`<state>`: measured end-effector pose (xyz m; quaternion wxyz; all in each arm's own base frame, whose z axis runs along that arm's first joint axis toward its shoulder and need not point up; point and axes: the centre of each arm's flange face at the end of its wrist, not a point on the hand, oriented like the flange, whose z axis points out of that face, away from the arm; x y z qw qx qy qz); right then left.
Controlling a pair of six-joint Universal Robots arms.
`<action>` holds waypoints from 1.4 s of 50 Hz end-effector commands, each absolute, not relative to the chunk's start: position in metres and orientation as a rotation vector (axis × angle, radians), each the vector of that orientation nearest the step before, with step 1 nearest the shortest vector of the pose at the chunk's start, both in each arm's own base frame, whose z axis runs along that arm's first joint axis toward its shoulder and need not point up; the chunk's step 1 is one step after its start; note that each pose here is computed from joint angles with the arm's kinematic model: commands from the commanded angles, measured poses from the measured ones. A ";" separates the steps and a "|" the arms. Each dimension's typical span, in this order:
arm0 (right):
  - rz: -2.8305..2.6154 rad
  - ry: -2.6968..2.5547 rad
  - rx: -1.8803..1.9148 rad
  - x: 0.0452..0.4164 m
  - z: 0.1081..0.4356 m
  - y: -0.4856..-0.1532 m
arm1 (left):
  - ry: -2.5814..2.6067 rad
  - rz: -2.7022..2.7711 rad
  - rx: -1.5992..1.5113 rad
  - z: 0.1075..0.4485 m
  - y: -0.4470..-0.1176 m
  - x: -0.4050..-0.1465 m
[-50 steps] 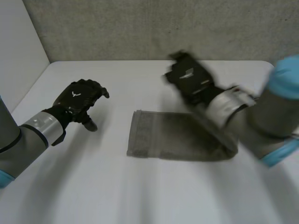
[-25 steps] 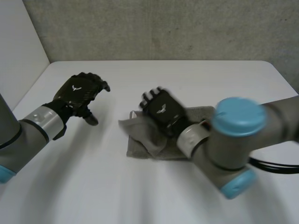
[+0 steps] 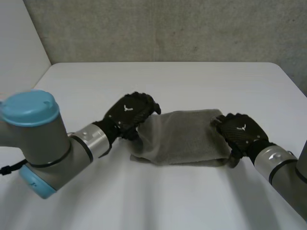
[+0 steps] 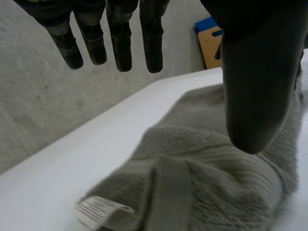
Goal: Fold the towel.
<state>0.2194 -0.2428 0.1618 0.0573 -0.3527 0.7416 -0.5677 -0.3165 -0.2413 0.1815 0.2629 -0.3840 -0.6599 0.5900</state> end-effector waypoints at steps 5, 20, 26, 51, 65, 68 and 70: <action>-1.689 2.238 -1.087 0.218 0.134 -0.246 | -1.810 1.546 -1.046 0.161 -0.245 -0.332; -1.722 2.299 -1.181 0.202 0.126 -0.260 | -2.076 1.472 -0.981 0.120 -0.239 -0.304; -1.721 2.298 -1.183 0.199 0.152 -0.253 | -2.105 1.443 -0.975 0.119 -0.226 -0.296; -1.831 1.487 -1.728 0.368 0.184 -0.189 | -2.046 1.885 -0.734 0.216 -0.260 -0.240; -1.667 1.526 -1.778 0.390 0.126 -0.180 | -2.006 1.913 -0.593 0.221 -0.275 -0.233; -1.704 1.542 -1.680 0.383 0.153 -0.179 | -1.991 1.916 -0.599 0.224 -0.275 -0.236; -1.713 1.560 -1.619 0.376 0.166 -0.178 | -1.963 1.935 -0.605 0.229 -0.279 -0.240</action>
